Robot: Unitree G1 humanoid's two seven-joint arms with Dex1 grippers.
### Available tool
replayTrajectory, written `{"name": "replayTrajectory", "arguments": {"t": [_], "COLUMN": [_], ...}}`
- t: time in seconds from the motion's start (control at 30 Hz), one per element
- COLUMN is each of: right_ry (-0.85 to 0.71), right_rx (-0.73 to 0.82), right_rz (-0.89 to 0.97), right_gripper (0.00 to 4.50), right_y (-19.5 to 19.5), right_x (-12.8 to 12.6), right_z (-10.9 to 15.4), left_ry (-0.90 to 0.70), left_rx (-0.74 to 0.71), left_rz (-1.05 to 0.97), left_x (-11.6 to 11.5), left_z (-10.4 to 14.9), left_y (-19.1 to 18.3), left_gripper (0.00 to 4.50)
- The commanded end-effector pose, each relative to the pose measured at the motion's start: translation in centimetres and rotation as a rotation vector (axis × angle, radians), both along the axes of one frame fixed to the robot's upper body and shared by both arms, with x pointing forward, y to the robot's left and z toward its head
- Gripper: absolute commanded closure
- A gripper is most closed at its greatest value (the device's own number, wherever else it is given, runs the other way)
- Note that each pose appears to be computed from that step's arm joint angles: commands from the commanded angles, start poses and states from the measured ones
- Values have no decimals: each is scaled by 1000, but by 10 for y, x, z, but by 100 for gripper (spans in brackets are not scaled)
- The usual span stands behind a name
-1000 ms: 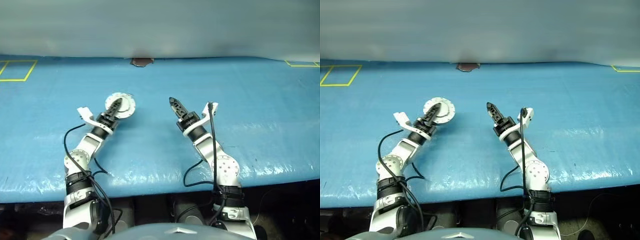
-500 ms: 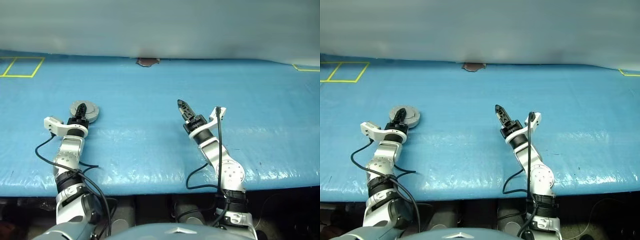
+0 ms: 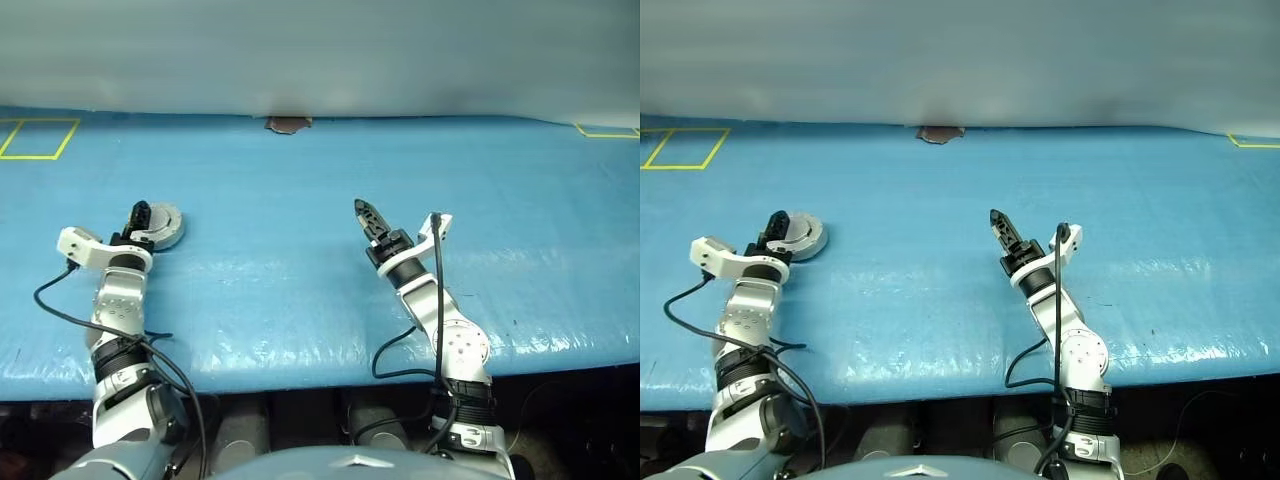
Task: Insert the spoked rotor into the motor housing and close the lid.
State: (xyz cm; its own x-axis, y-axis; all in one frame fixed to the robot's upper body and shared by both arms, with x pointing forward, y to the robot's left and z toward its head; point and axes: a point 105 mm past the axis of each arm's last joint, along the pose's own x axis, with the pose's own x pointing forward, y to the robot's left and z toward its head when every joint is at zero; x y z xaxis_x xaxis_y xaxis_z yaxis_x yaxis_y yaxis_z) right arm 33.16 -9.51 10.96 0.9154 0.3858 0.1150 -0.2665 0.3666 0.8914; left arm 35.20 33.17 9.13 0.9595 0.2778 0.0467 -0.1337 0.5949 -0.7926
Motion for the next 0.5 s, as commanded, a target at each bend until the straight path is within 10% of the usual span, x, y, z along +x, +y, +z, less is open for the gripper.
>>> {"name": "replayTrajectory", "arguments": {"t": [0.03,0.3,0.5], "right_ry": [-34,-445,-550], "right_rx": [51,-670,-1126], "right_rz": [15,-4,191], "right_gripper": [100,100,100], "right_y": [11,3,-17], "right_x": [1,-14,-26], "right_z": [12,28,9], "left_ry": [-115,-416,-167], "left_rx": [106,379,921], "left_rz": [12,-454,-1104], "left_x": [-6,-13,-26], "left_z": [39,93,37], "left_y": [14,-66,-182], "left_gripper": [2,2,2]}}
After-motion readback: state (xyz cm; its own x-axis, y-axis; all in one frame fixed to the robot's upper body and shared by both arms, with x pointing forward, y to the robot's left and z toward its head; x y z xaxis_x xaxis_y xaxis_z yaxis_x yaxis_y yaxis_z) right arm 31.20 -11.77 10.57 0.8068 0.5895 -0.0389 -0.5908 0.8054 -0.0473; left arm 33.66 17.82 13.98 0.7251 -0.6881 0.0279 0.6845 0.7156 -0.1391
